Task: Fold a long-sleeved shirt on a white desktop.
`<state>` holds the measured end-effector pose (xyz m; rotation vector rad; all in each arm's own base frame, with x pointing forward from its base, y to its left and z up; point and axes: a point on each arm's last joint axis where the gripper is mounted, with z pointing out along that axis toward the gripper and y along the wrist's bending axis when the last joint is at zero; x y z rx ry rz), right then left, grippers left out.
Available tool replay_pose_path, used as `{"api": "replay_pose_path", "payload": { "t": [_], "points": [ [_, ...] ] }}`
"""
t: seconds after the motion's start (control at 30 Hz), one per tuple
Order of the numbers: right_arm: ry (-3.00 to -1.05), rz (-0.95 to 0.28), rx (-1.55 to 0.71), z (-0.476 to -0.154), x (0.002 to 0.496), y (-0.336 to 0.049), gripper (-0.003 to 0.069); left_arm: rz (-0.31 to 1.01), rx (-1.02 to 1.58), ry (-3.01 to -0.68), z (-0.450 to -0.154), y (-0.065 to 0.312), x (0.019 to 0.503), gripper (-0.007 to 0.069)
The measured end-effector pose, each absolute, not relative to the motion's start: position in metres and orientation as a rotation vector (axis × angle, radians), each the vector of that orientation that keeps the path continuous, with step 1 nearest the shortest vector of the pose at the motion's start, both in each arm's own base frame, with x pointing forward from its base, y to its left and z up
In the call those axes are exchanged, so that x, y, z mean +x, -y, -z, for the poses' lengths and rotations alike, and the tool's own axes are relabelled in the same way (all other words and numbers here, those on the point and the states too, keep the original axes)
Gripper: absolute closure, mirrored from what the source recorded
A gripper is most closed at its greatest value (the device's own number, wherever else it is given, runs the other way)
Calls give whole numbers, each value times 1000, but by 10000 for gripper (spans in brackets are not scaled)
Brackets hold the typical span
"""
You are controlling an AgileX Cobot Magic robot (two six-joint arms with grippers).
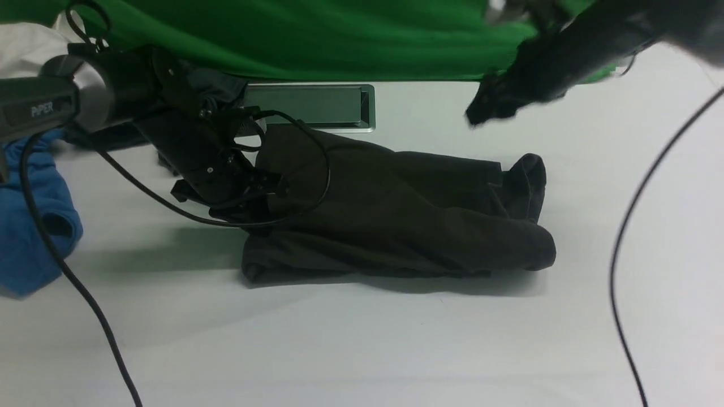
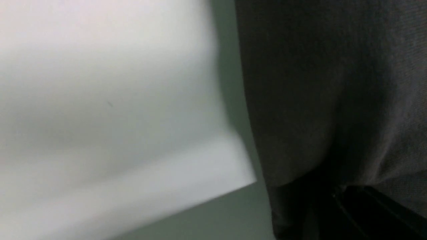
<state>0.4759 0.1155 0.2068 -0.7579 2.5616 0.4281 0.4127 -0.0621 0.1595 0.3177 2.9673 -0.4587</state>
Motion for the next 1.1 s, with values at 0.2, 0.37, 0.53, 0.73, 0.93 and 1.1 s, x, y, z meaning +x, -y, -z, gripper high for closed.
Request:
{"api": "replay_pose_path", "payload": {
  "t": [0.2,0.37,0.53,0.73,0.93,1.1],
  "points": [
    [-2715,-368,-793,-160,478,-111,85,457,329,-2962,-160,62,413,587],
    [-2703,-372,-772,-161,480,-111,146,454,328,-2957,-160,62,413,587],
    [-2695,-391,-763,-161,480,-112,489,451,327,-2952,-160,62,414,587],
    [-2695,-392,-768,-163,480,-112,634,450,326,-2949,-160,62,414,587],
    [-2632,-339,-778,-186,487,-110,638,448,327,-2949,-160,62,414,587],
    [-2569,-256,-765,-217,490,-97,638,440,332,-2950,-159,61,414,587]
  ]
}}
